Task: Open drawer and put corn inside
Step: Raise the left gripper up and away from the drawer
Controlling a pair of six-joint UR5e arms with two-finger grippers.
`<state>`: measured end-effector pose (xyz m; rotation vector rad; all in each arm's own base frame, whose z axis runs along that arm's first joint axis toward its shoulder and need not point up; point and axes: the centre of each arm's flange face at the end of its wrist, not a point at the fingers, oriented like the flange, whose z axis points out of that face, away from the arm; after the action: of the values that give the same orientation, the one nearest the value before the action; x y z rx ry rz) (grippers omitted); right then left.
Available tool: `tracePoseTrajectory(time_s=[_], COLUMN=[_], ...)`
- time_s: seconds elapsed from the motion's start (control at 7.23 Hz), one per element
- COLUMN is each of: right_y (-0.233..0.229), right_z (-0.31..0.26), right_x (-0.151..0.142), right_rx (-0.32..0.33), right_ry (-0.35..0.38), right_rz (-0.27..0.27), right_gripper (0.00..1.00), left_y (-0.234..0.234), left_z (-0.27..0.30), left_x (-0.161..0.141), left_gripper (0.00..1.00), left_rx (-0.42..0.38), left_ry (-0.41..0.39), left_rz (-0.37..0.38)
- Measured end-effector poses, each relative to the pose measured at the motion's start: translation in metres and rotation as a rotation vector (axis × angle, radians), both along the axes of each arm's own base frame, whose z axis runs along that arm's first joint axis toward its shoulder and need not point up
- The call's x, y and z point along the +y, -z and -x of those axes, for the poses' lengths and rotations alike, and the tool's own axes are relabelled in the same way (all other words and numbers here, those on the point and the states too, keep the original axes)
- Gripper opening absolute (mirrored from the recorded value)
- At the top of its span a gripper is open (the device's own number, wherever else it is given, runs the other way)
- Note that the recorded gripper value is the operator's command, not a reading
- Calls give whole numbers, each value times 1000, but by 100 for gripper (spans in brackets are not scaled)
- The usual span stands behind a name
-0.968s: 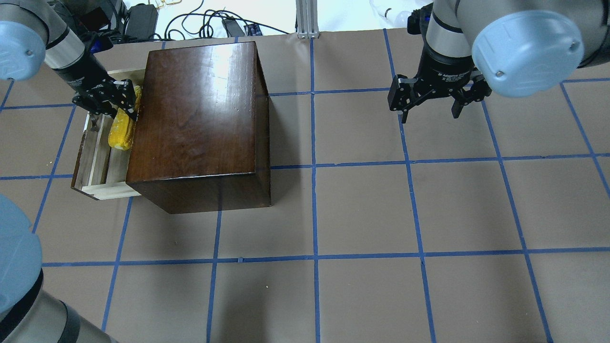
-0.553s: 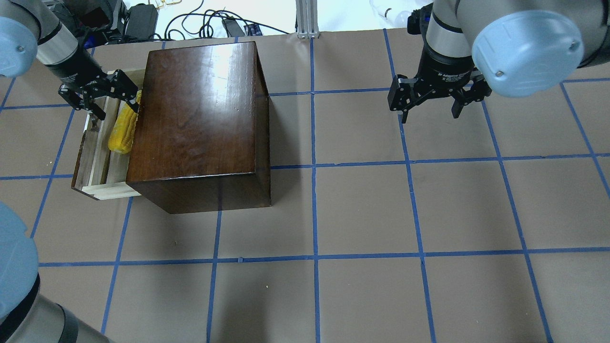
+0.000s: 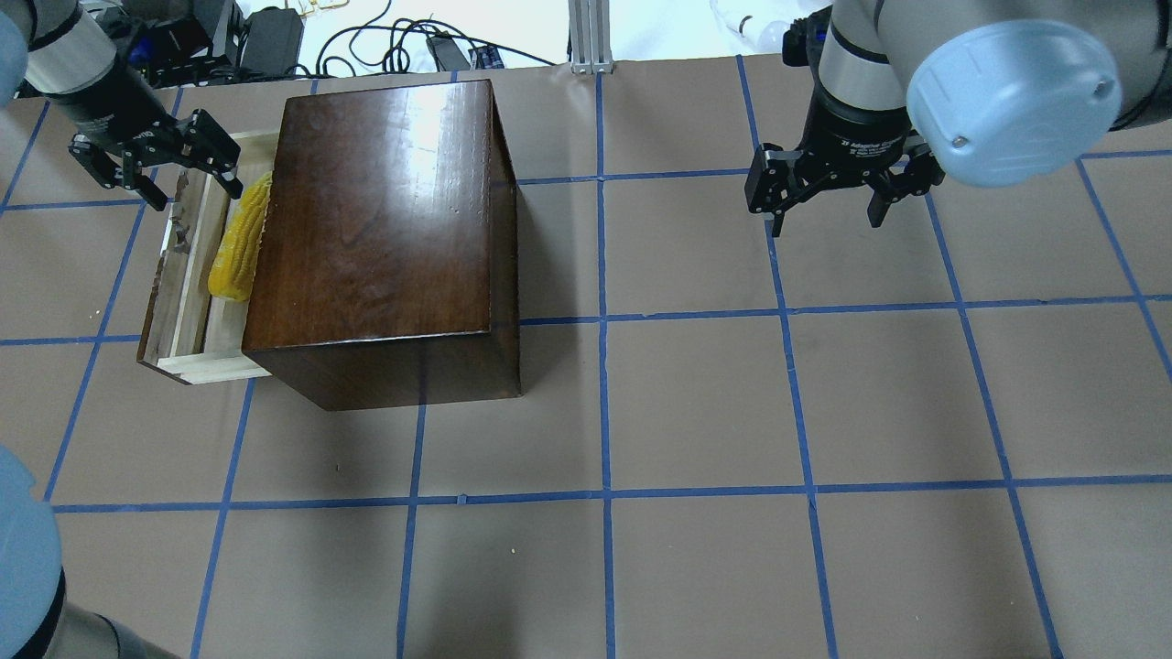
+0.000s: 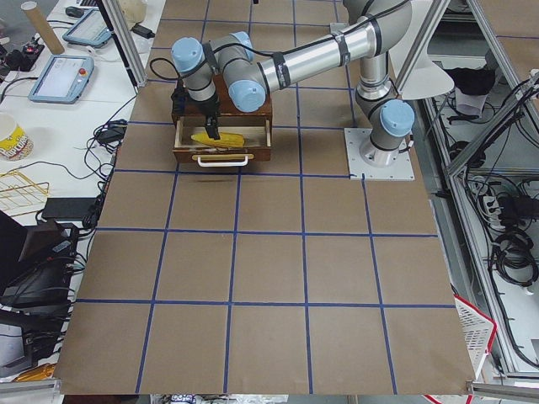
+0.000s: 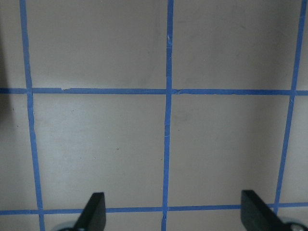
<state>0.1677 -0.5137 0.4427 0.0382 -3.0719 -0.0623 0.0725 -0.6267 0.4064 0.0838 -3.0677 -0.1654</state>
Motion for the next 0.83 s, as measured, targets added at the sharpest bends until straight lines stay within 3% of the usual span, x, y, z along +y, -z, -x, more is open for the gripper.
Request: tracePoseTrajectory(time_s=[0.41, 0.83], right_y=[0, 0], right_z=[0, 0], right_x=[0, 0], right_rx=[-1, -1], right_ry=[0, 0], right_rz=[1, 0], right_gripper=[100, 100], left_y=[-64, -89], left_z=[68, 151], left_x=[12, 30], left_gripper=[100, 100], left_rx=[-72, -125], left_ry=[110, 237], left_rz=[34, 70])
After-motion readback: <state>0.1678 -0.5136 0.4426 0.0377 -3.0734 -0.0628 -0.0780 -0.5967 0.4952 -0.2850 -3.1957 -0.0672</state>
